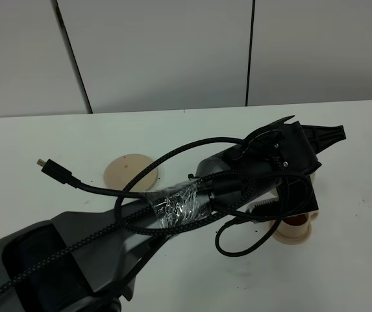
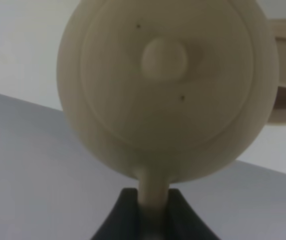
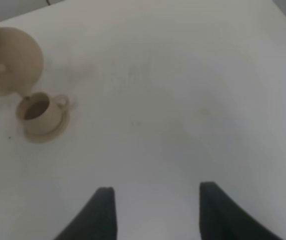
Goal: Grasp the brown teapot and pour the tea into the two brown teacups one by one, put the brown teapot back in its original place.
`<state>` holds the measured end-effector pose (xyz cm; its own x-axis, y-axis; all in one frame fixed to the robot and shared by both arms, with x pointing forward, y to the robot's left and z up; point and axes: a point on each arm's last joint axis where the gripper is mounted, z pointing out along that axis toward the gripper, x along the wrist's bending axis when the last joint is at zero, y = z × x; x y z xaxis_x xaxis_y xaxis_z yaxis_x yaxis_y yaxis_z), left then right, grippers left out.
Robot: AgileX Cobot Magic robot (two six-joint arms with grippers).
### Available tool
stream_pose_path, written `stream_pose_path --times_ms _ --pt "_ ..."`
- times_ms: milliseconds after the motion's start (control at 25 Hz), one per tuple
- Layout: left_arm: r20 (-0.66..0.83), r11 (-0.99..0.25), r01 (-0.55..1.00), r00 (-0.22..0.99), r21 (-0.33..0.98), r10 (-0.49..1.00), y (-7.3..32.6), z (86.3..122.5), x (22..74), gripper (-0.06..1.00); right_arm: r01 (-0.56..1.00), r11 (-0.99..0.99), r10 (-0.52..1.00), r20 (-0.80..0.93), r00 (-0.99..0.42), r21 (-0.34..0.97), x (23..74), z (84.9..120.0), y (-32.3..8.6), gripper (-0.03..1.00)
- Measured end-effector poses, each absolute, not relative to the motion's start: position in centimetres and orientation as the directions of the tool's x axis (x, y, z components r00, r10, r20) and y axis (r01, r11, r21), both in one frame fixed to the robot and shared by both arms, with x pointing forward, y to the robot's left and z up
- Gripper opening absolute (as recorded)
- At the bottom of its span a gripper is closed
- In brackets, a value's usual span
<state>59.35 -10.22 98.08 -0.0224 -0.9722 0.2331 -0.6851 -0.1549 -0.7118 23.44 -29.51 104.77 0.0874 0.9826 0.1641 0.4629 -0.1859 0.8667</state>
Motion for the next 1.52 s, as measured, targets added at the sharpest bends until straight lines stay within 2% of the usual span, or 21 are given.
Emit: stream_pose_path --times_ms 520,800,1320,1520 --pt "0.240 -0.156 -0.702 -0.022 -0.695 -0.971 -10.3 97.9 59.2 0.17 0.463 -0.186 0.983 0.164 0.087 0.867 23.4 104.8 -29.5 0.38" --pt "0.244 -0.186 -0.715 0.023 -0.674 -0.969 -10.0 97.8 59.1 0.17 0.463 -0.186 0.983 0.164 0.087 0.867 23.4 104.8 -29.5 0.38" --pt "0.333 -0.386 -0.706 0.221 -0.594 -0.917 -8.1 97.9 60.6 0.17 0.463 -0.186 0.983 0.164 0.087 0.867 23.4 104.8 -29.5 0.38" --pt "0.413 -0.514 -0.689 0.327 -0.511 -0.850 -6.9 99.1 61.0 0.17 0.463 -0.186 0.983 0.164 0.087 0.867 23.4 104.8 -29.5 0.38"
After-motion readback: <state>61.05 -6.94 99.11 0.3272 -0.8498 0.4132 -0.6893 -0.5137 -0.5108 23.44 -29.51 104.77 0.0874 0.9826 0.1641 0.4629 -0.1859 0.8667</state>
